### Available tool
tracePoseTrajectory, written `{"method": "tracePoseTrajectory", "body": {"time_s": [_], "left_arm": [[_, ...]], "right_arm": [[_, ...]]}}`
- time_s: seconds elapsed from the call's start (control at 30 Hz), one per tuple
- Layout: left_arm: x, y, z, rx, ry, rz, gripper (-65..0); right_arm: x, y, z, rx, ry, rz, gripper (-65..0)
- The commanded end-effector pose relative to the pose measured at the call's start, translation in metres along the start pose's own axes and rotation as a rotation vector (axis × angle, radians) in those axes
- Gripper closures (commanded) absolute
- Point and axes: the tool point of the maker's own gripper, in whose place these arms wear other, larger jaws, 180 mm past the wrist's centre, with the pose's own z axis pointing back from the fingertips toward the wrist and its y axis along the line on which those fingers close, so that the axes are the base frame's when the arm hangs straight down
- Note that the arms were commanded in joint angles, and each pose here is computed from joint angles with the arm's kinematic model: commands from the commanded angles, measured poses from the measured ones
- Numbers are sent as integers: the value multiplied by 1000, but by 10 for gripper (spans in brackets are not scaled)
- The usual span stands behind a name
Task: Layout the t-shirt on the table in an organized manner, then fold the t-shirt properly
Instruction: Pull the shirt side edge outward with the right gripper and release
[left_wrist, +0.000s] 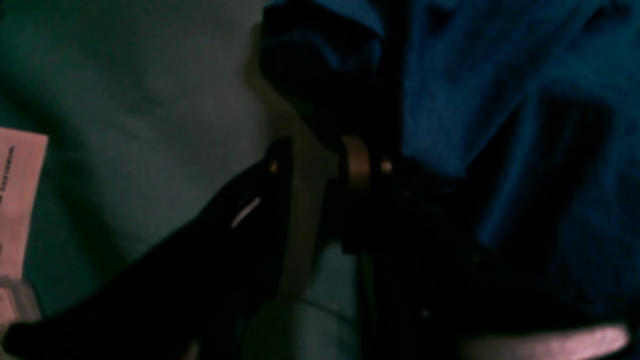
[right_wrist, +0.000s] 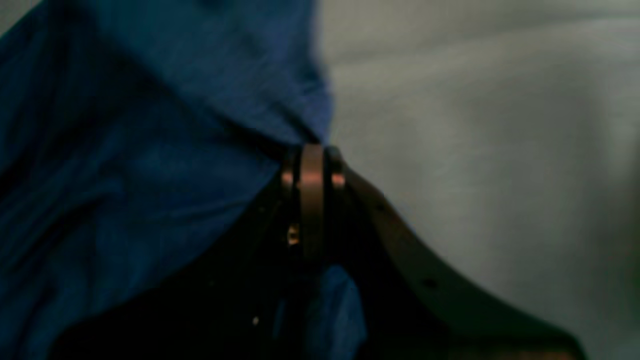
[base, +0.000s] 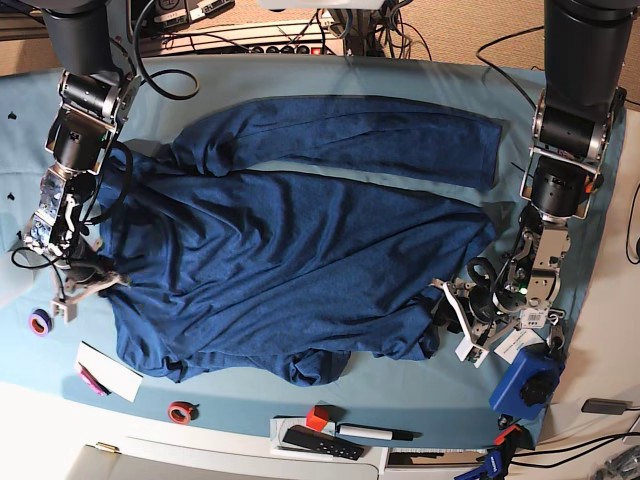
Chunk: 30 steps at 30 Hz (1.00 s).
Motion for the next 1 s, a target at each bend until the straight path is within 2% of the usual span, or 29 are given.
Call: {"method": "tracePoseTrajectory", "body": {"time_s": [0.0,0.17,0.33,0.37,0.47,0.5,0.53,0.73,0.97], "left_arm": [[30,7,5,7,-72,-12,-172],[30,7,5,7,-72,-12,-173],[30,7,5,7,-72,-13,-173],[30,7,5,8,-72,-13,-173],[30,7,5,8,-72,-13,-231],[30,7,5,8,-72,-13,-258],[30,7,5,8,-72,-12,-275],[31,16,5,53,-75,1,-279],[57,33,18,106,-151,47,-279]], "right_arm": [[37,-13,7,-43,-99,8,0],[59,-35,12,-181,-155,72,0],[77,-36,15,-195,-220,65,0],[77,-36,15,-194,-222,66,-23],[75,-36,15,-192,-213,66,-231],[75,-36,15,-192,-211,66,-286],[75,-36,15,-193,-209,66,-312],[78,-54,22,-226,-204,76,-313],[67,-70,27,-237,-114,64,-313]]}}
